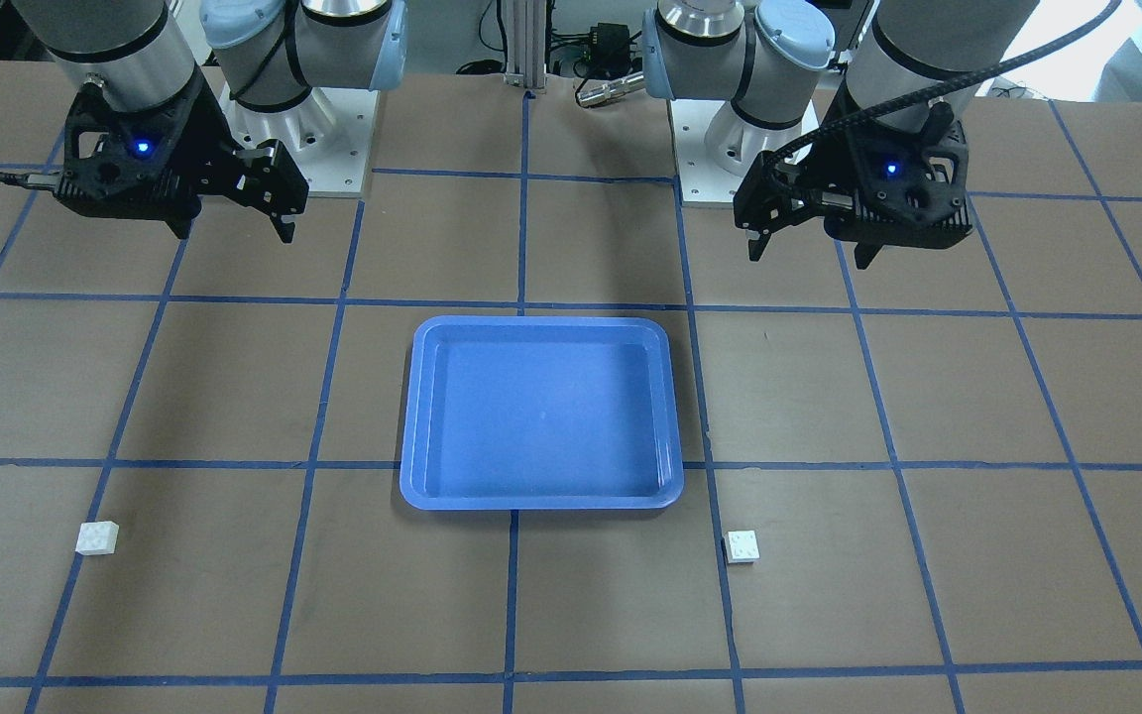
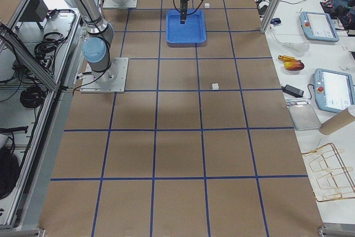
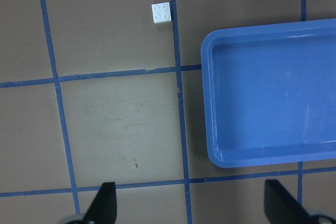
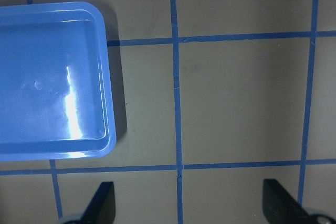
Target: Assemble white blocks and place on blue tray
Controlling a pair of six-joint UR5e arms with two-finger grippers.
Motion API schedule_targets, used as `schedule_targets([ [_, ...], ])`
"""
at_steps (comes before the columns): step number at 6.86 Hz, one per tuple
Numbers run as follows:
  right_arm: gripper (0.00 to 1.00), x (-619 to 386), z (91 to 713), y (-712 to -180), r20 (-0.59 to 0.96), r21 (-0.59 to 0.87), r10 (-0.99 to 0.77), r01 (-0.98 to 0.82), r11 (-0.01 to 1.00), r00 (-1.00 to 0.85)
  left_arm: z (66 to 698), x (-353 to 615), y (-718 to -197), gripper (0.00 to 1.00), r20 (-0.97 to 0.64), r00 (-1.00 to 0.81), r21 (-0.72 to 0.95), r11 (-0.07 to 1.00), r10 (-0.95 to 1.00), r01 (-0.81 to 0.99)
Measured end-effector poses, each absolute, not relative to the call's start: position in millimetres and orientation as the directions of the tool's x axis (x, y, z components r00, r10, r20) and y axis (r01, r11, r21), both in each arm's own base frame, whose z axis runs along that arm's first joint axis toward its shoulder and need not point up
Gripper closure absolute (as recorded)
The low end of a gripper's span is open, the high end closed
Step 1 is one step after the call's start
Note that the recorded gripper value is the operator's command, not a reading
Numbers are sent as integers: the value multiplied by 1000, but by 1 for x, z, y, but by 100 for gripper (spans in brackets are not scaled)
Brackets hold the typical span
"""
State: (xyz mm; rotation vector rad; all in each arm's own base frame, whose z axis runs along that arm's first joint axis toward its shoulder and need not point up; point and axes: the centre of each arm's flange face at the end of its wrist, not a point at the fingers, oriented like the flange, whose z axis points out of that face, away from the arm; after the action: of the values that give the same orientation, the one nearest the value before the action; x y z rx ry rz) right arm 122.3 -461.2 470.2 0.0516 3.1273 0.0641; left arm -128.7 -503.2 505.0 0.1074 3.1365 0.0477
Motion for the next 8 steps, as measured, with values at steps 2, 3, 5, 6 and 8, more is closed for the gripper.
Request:
schedule_targets([
  [2, 0, 122, 470, -462, -9, 40, 29, 28, 999, -1000, 505, -129, -504, 0, 0, -997, 29, 997, 76, 76],
  [3, 0, 122, 470, -462, -10, 37, 28, 27, 999, -1000, 505, -129, -504, 0, 1, -997, 27, 997, 78, 78],
  [5, 0, 122, 469, -464, -6, 36, 27, 26, 999, -1000, 503, -129, -506, 0, 2, -997, 28, 996, 79, 79],
  [6, 0, 121, 467, -465, -5, 41, 28, 28, 999, -1000, 502, -129, -508, 0, 4, -997, 30, 997, 77, 77],
  [8, 0, 122, 463, -467, -11, 52, 37, 36, 998, -999, 499, -128, -510, 0, 5, -997, 33, 997, 75, 75],
])
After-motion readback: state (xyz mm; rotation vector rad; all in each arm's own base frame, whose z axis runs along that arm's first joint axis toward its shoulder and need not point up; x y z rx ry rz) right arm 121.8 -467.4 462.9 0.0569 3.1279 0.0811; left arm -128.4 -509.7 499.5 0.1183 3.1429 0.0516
